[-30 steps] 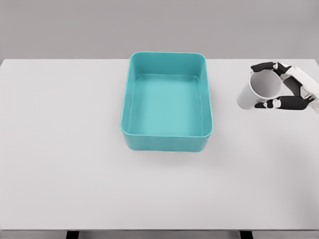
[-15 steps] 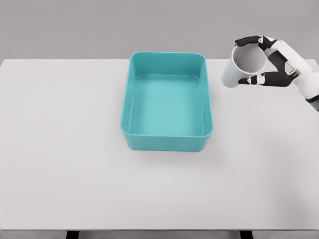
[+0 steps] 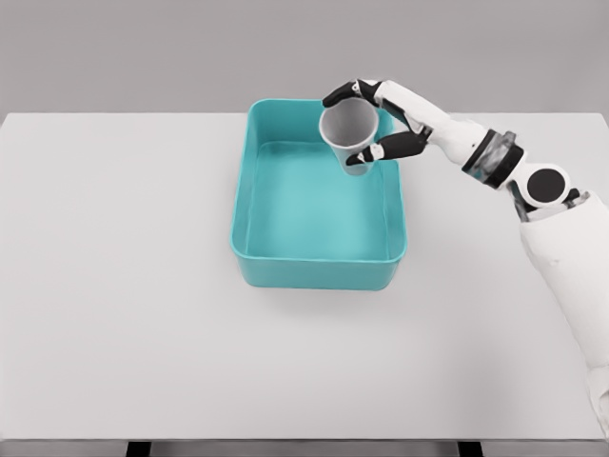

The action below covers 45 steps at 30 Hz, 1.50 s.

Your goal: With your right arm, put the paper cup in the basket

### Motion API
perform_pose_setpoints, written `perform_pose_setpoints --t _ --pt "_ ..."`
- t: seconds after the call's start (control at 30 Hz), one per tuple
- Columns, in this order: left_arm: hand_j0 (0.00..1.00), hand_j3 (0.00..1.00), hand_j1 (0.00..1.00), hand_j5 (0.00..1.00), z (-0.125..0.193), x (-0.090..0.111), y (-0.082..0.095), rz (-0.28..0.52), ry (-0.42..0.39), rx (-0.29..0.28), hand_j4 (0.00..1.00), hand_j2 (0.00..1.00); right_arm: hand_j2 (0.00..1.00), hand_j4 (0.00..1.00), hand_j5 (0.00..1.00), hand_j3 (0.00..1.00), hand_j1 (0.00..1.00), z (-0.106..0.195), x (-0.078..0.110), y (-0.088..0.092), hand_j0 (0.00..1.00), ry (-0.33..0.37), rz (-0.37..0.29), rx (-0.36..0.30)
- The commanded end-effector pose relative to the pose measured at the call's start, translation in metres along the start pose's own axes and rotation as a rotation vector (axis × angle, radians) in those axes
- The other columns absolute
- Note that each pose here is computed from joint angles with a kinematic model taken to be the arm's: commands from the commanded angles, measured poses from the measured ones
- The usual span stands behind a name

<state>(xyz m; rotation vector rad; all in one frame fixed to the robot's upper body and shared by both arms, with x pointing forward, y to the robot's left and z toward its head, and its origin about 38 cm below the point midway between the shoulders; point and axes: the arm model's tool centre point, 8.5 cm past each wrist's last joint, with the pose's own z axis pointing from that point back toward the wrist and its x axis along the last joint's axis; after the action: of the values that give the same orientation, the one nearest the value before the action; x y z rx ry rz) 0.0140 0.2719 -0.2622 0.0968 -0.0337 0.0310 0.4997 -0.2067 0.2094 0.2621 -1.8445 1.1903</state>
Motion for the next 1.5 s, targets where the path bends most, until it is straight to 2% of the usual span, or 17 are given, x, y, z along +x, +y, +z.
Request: perform_pose_setpoints --t 0.0,0.17,0.27,0.37,0.47,0.53,0.63,0.67,0.77,0.87,0.97,1.0,1.07,1.17,1.33,1.4,1.47 --pt "1.0 1.0 1.0 1.0 0.0 0.0 0.0 0.0 0.0 0.0 1.0 1.0 0.69 0.69 0.69 0.69 0.69 -0.014 -0.008 0.019 0.69 0.057 0.031 0.056" --pt "1.0 1.0 1.0 1.0 0.0 0.0 0.0 0.0 -0.001 0.0 1.0 1.0 0.68 0.68 0.68 0.68 0.68 -0.022 -0.011 0.027 0.68 0.135 0.13 0.117" --pt "1.0 1.0 1.0 1.0 0.0 0.0 0.0 0.0 0.0 0.0 1.0 1.0 0.68 0.68 0.68 0.68 0.68 -0.03 0.003 0.024 0.68 0.168 0.229 0.146" --pt "1.0 1.0 1.0 1.0 0.0 0.0 0.0 0.0 0.0 0.0 1.0 1.0 0.68 0.68 0.68 0.68 0.68 -0.042 0.026 0.023 0.68 0.204 0.347 0.161" --pt "1.0 1.0 1.0 1.0 0.0 0.0 0.0 0.0 -0.001 0.0 1.0 1.0 0.68 0.68 0.68 0.68 0.68 -0.046 0.037 0.024 0.68 0.191 0.391 0.166" --pt "1.0 1.0 1.0 1.0 0.0 0.0 0.0 0.0 0.0 0.0 1.0 1.0 0.69 0.69 0.69 0.69 0.69 -0.053 0.039 0.035 0.69 0.244 0.483 0.21" --pt "1.0 1.0 1.0 1.0 0.0 0.0 0.0 0.0 0.0 0.0 1.0 1.0 0.73 0.73 0.73 0.73 0.73 -0.063 0.04 0.053 0.73 0.314 0.576 0.264" --pt "1.0 1.0 1.0 1.0 0.0 0.0 0.0 0.0 0.0 0.0 1.0 1.0 0.73 0.73 0.73 0.73 0.73 -0.066 0.039 0.059 0.73 0.333 0.599 0.282" --pt "1.0 1.0 1.0 1.0 0.0 0.0 0.0 0.0 0.0 0.0 1.0 1.0 0.72 0.72 0.72 0.72 0.72 -0.067 0.04 0.058 0.72 0.358 0.631 0.282" --pt "1.0 1.0 1.0 1.0 0.0 0.0 0.0 0.0 0.0 0.0 1.0 1.0 0.72 0.72 0.72 0.72 0.72 -0.07 0.034 0.067 0.72 0.417 0.682 0.309" --pt "1.0 1.0 1.0 1.0 0.0 0.0 0.0 0.0 0.0 0.0 1.0 1.0 0.72 0.72 0.72 0.72 0.72 -0.074 0.035 0.072 0.72 0.431 0.711 0.327" --pt "1.0 1.0 1.0 1.0 0.0 0.0 0.0 0.0 0.0 0.0 1.0 1.0 0.77 0.77 0.77 0.77 0.77 -0.074 0.035 0.071 0.77 0.434 0.718 0.327" --pt "1.0 1.0 1.0 1.0 0.0 0.0 0.0 0.0 -0.001 0.0 1.0 1.0 1.0 1.0 1.0 1.0 1.0 -0.076 0.04 0.071 1.0 0.421 0.724 0.321" --pt "1.0 1.0 1.0 1.0 0.0 0.0 0.0 0.0 0.0 0.0 1.0 1.0 1.0 1.0 1.0 1.0 1.0 -0.079 0.058 0.066 1.0 0.417 0.714 0.269" --pt "1.0 1.0 1.0 1.0 0.0 0.0 0.0 0.0 -0.001 0.0 1.0 1.0 1.0 1.0 1.0 1.0 1.0 -0.078 0.059 0.065 1.0 0.41 0.709 0.263" --pt "1.0 1.0 1.0 1.0 0.0 0.0 0.0 0.0 0.0 0.0 1.0 1.0 1.0 1.0 1.0 1.0 1.0 -0.078 0.064 0.064 1.0 0.382 0.677 0.257" --pt "1.0 1.0 1.0 1.0 0.0 0.0 0.0 0.0 0.0 0.0 1.0 1.0 1.0 1.0 1.0 1.0 1.0 -0.07 0.085 0.041 1.0 0.307 0.601 0.175"
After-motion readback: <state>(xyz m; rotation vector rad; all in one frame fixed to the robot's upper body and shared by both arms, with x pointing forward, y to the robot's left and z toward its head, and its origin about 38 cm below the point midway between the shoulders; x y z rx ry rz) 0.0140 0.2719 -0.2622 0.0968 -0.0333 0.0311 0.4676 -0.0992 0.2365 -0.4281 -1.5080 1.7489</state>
